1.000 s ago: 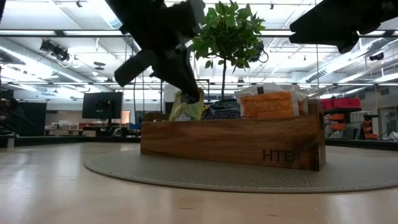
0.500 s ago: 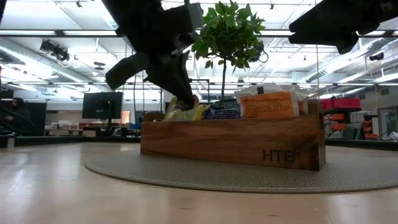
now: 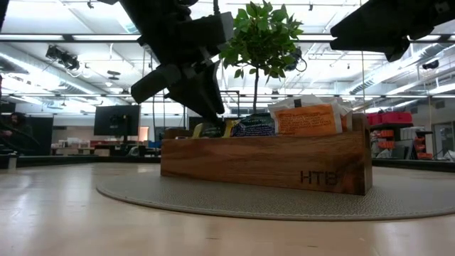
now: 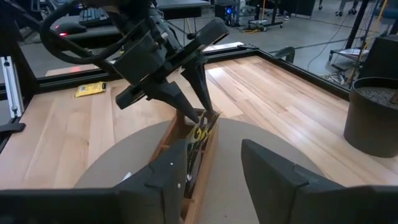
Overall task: Pick & Place Tea
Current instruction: Put the yellow tea bag into the top section of the wooden organizer
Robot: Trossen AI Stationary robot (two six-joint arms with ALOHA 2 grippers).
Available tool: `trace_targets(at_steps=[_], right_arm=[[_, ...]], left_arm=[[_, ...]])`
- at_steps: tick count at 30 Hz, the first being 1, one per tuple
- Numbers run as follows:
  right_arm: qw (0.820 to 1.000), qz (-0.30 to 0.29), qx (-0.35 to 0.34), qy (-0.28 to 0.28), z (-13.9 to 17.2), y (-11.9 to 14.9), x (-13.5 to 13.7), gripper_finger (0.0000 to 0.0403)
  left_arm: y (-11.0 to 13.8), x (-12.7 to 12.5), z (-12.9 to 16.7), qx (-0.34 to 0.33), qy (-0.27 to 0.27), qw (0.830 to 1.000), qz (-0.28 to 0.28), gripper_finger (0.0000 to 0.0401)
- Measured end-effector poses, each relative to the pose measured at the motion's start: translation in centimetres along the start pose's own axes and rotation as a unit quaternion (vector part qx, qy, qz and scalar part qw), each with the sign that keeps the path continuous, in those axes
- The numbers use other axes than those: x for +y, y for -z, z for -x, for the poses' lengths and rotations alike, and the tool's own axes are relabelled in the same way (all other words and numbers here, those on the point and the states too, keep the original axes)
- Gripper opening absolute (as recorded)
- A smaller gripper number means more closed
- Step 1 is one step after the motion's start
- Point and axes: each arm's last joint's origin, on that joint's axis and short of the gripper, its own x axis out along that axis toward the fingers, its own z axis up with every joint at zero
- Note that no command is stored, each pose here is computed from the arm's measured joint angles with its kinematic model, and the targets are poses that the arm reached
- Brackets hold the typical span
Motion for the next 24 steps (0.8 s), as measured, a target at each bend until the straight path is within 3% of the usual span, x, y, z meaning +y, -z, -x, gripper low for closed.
trace_targets(at_steps=[5,9,13,17,24], right_arm=[[1.000,0.002,0.000,0.000,0.0,0.0,0.0,0.0162],[1.000,0.002,0.001,0.001,0.0,0.0,0.0,0.0162],[1.000,0.004,0.003,0.002,0.0,0.1,0.0,0.0162],[1.000,0.001,0.004,0.003,0.0,0.1,-0.1,0.0162],[1.000,0.001,0.006,0.003,0.0,0.2,0.0,0.0162]], left_arm=[[0.0,-0.7,0.4,0.007,-0.002,1.000,-0.015,0.0135],[-0.5,-1.4,1.3,-0.009,0.008,1.000,0.017,0.0137],[-0.7,-2.3,2.6,-0.035,0.090,0.994,0.054,0.0137],[-0.9,-2.3,4.2,-0.062,0.177,0.977,0.097,0.0133],[0.5,-2.7,5.1,0.007,0.239,0.962,0.133,0.0122]])
